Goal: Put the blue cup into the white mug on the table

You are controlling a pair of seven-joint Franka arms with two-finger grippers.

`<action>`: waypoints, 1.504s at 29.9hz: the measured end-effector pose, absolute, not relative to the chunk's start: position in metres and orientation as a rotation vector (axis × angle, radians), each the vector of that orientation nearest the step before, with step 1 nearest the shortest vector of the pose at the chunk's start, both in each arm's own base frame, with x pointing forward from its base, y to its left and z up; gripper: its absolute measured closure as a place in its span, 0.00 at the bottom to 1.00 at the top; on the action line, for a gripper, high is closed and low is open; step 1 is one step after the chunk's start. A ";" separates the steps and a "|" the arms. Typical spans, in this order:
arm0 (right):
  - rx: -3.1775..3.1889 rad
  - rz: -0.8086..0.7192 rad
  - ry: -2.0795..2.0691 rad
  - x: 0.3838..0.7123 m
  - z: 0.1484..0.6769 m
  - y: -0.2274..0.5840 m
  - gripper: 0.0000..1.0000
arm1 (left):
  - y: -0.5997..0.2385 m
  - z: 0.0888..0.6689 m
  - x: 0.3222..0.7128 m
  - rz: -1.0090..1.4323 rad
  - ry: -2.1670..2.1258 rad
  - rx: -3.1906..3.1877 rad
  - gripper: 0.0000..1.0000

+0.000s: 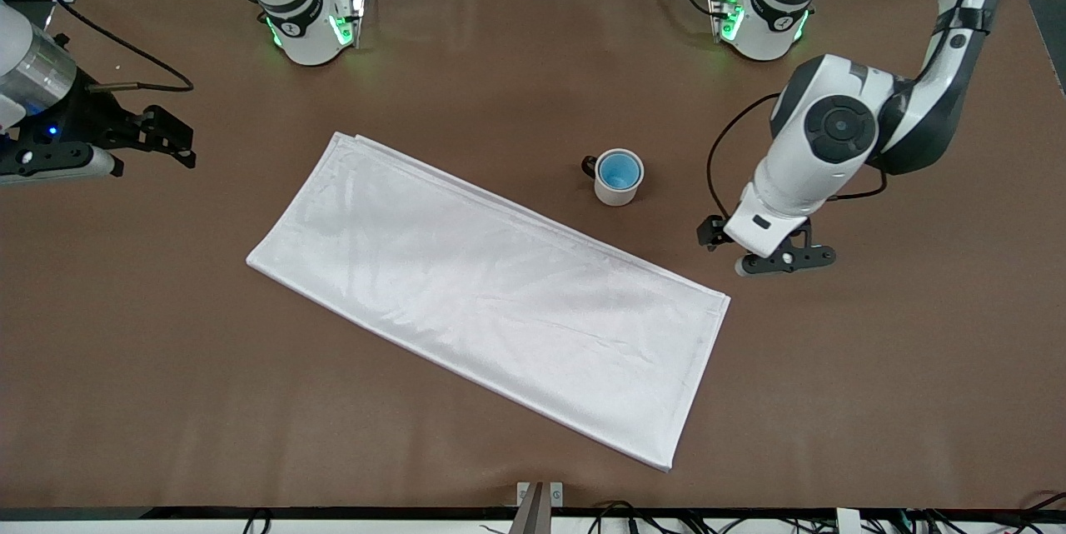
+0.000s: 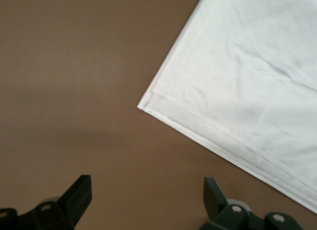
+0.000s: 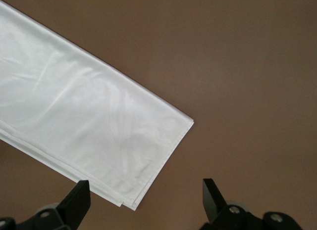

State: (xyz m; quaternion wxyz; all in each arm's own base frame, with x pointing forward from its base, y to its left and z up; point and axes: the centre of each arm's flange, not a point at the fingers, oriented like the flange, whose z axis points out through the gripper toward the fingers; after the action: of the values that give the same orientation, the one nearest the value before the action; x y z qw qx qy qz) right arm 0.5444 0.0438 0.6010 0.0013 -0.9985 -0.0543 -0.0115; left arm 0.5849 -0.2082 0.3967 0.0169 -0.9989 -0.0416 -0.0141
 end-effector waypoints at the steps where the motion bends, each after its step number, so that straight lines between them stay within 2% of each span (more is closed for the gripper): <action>1: -3.134 -0.036 -0.170 0.544 0.601 0.044 0.00 | -0.202 0.400 0.588 -0.037 -0.128 -3.101 0.00; 10: -3.133 -0.037 -0.170 0.544 0.601 0.044 0.00 | -0.105 0.419 0.611 0.039 0.050 -3.076 0.00; 20: -3.132 -0.058 -0.170 0.542 0.608 0.044 0.00 | -0.061 0.426 0.595 0.178 0.187 -3.023 0.00; 33: -3.129 -0.109 -0.171 0.542 0.624 0.044 0.00 | 0.006 0.513 0.552 0.068 0.238 -3.113 0.00; 45: -3.128 -0.119 -0.170 0.542 0.629 0.044 0.00 | 0.006 0.569 0.557 -0.091 0.226 -3.135 0.00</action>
State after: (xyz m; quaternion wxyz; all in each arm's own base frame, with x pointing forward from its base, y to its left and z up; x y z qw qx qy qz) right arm 0.5417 0.0436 0.6295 0.0034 -0.9978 -0.0544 -0.0381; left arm 0.5573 0.0065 0.5692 -0.0016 -0.9970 0.0719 -0.0288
